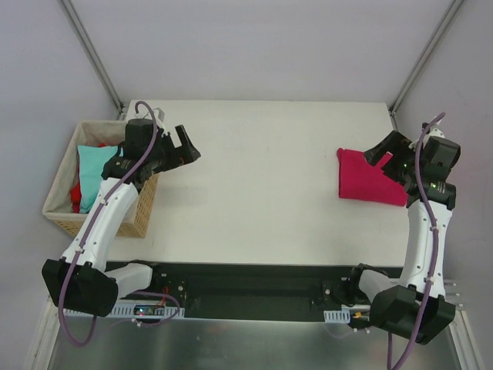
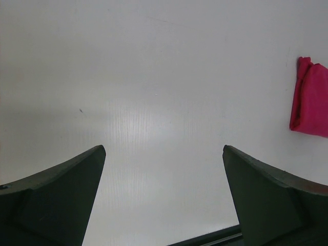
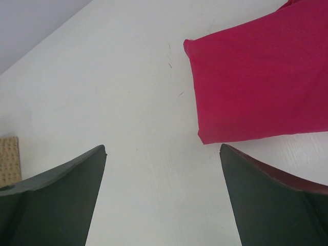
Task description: Fold and stack the t-shirts
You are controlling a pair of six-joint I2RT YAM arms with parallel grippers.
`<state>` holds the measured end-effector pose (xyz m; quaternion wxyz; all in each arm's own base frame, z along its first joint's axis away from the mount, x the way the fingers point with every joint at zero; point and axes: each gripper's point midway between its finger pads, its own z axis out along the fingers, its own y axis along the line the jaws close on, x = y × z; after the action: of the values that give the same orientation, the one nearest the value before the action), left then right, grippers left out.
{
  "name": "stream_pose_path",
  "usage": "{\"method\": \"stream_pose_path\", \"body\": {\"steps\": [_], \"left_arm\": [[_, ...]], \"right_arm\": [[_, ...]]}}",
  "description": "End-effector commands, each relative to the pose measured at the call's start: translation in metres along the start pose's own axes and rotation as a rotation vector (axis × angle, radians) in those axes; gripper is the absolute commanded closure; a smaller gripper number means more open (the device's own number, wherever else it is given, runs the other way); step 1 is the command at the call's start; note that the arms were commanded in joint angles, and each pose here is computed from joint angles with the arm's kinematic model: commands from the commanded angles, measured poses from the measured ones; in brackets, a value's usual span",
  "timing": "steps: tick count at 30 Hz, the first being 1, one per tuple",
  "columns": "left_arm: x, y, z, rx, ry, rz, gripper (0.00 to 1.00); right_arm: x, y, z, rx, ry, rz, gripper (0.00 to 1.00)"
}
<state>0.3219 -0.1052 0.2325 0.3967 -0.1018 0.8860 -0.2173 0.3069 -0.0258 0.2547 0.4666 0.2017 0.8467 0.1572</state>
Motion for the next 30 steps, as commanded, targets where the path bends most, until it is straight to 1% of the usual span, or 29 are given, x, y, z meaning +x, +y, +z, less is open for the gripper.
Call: {"method": "stream_pose_path", "body": {"steps": [1,3,5,8,13,17,24,30], "left_arm": [[-0.007,-0.023,-0.013,0.111,0.017,0.011,0.01],[-0.010,-0.028,-0.014,0.127,0.038,0.016,0.01],[-0.014,-0.025,-0.012,0.102,0.026,0.002,0.01],[-0.020,-0.023,-0.012,0.082,0.007,-0.003,0.01],[-0.015,-0.030,-0.005,0.125,0.057,-0.010,0.01],[-0.011,-0.030,0.001,0.133,0.085,-0.023,0.01],[-0.019,-0.030,-0.003,0.128,0.055,0.015,0.01],[-0.019,-0.030,-0.004,0.138,0.057,-0.002,0.01]], "right_arm": [[0.005,0.002,0.001,0.026,0.014,0.137,0.03],[0.019,-0.001,0.005,0.034,0.037,0.167,0.03],[0.023,-0.007,0.004,0.062,0.027,0.133,0.03],[0.019,-0.014,-0.002,0.111,0.002,0.127,0.03],[0.014,-0.008,0.007,0.083,-0.002,0.146,0.03],[0.011,-0.006,0.004,0.092,-0.008,0.102,0.03],[0.018,-0.015,0.003,0.134,0.008,0.078,0.03],[0.011,-0.011,0.005,0.124,-0.010,0.086,0.03]]}}
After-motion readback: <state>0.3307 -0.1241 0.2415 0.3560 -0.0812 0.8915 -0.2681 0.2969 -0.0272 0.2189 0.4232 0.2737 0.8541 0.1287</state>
